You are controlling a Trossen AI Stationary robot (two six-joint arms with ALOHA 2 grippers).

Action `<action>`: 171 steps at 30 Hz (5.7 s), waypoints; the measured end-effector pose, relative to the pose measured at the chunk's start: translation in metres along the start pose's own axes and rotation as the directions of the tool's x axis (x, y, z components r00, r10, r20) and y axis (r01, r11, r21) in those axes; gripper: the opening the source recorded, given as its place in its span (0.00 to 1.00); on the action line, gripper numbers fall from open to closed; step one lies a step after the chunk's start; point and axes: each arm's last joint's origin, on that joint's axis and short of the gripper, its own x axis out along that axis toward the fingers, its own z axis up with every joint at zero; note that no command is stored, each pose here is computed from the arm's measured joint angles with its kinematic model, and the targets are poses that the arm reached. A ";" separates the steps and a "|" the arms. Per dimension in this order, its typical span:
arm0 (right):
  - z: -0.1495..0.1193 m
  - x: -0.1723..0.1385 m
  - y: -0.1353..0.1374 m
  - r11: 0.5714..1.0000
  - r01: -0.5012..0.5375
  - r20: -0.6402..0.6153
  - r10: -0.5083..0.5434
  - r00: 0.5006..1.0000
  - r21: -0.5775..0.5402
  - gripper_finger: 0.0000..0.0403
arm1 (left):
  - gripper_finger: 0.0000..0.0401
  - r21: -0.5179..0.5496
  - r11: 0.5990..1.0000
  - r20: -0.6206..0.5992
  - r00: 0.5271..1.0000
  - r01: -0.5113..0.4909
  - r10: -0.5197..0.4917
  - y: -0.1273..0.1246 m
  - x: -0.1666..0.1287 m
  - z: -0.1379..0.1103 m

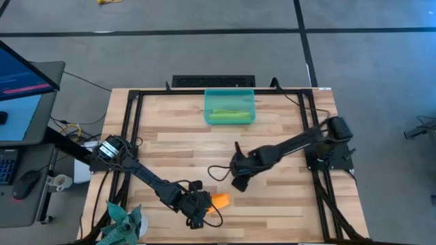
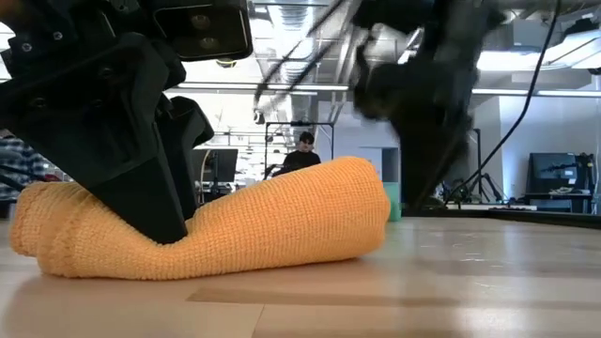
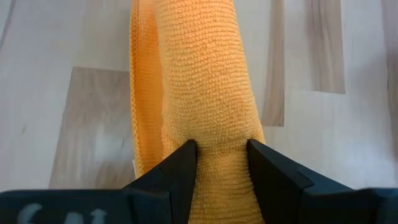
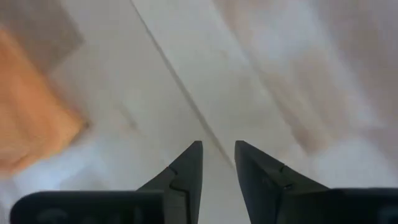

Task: Roll microfiber towels into tight, uniform cylinder then place into a basket
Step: Roll the yellow microfiber towel

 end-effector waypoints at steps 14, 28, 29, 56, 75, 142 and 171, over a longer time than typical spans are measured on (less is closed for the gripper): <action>-0.069 -0.094 0.019 0.994 0.000 0.488 0.053 0.871 -0.108 0.29 | 0.35 -0.023 1.000 -0.002 1.000 -0.013 0.013 0.001 0.000 -0.001; -0.065 -0.025 0.054 0.861 -0.384 0.586 0.508 0.631 -0.333 0.29 | 0.35 -0.072 0.996 0.022 0.998 -0.052 0.054 0.002 0.000 0.000; -0.062 -0.019 0.055 0.851 -0.407 0.570 0.524 0.633 -0.331 0.29 | 0.35 -0.074 0.996 0.025 0.998 -0.056 0.058 0.003 0.000 0.000; -0.028 0.037 0.047 0.899 -0.404 0.423 0.436 0.794 -0.168 0.03 | 0.35 0.058 0.990 0.033 0.991 -0.129 0.127 0.017 0.004 0.007; -0.033 0.060 0.037 0.934 -0.356 0.360 0.334 0.871 -0.004 0.01 | 0.35 0.073 0.988 0.015 0.991 -0.136 0.135 0.026 0.005 0.012; -0.033 0.061 0.036 0.941 -0.340 0.379 0.314 0.871 0.001 0.03 | 0.54 -0.098 0.937 0.210 0.913 -0.335 0.349 0.031 0.006 -0.003; -0.033 0.061 0.036 0.942 -0.337 0.393 0.308 0.867 0.004 0.03 | 0.54 -0.137 0.929 0.255 0.894 -0.344 0.369 0.002 -0.031 -0.028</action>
